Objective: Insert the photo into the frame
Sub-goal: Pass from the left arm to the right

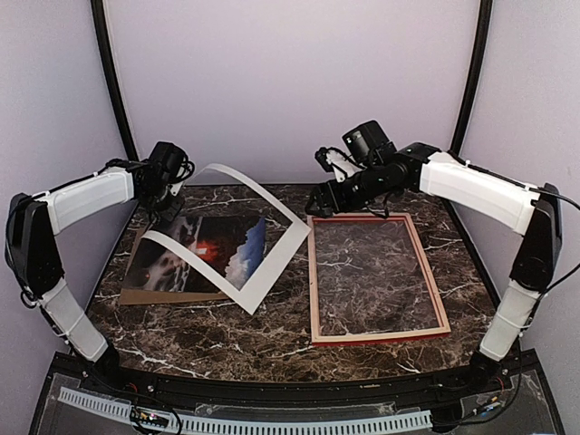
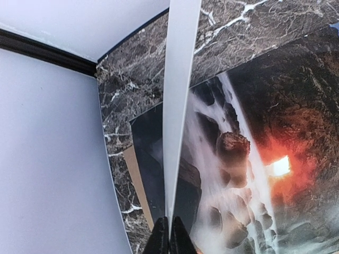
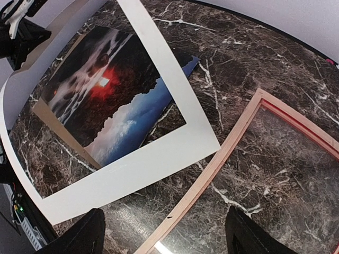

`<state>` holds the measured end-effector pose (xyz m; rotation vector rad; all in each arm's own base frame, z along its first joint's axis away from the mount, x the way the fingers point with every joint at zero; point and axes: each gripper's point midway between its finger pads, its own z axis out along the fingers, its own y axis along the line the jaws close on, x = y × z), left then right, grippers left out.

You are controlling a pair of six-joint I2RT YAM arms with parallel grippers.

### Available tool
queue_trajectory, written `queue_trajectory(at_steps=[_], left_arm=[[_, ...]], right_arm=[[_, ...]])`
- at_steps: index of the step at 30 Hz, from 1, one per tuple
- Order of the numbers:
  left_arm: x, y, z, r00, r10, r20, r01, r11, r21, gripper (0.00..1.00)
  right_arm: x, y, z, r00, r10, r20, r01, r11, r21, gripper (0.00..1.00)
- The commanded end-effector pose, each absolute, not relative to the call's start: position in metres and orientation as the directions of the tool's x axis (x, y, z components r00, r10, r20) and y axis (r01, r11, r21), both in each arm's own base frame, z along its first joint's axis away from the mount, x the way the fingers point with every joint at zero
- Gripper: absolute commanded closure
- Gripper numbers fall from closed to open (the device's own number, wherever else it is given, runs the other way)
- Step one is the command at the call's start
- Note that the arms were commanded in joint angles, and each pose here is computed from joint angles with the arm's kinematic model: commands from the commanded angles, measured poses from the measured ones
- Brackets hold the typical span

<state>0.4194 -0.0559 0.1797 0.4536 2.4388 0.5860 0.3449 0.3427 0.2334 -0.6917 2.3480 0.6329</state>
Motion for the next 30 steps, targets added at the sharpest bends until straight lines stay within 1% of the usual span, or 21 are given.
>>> queue_trajectory(at_steps=[1, 7, 12, 19, 24, 30], left_arm=[[0.423, -0.073, 0.216, -0.654, 0.555, -0.514, 0.196, 0.781, 0.593, 0.97], [0.417, -0.117, 0.229, -0.501, 0.705, -0.502, 0.299, 0.686, 0.664, 0.95], [0.41, -0.143, 0.233, -0.405, 0.768, -0.496, 0.355, 0.632, 0.689, 0.95], [0.4, -0.172, 0.238, -0.302, 0.807, -0.508, 0.383, 0.591, 0.71, 0.95], [0.394, -0.189, 0.248, -0.227, 0.811, -0.54, 0.383, 0.584, 0.716, 0.95], [0.386, -0.206, 0.251, -0.165, 0.813, -0.558, 0.401, 0.572, 0.715, 0.95]], right_arm=[[0.33, 0.352, 0.229, -0.653, -0.395, -0.646, -0.696, 0.65, 0.306, 0.21], [0.319, 0.367, 0.232, -0.635, -0.425, -0.645, -0.748, 0.545, 0.378, 0.2], [0.319, 0.364, 0.233, -0.639, -0.424, -0.643, -0.751, 0.525, 0.4, 0.2], [0.315, 0.363, 0.226, -0.672, -0.4, -0.624, -0.737, 0.442, 0.511, 0.22], [0.314, 0.366, 0.223, -0.7, -0.375, -0.608, -0.714, 0.374, 0.592, 0.26], [0.312, 0.373, 0.223, -0.708, -0.368, -0.603, -0.705, 0.319, 0.634, 0.32]])
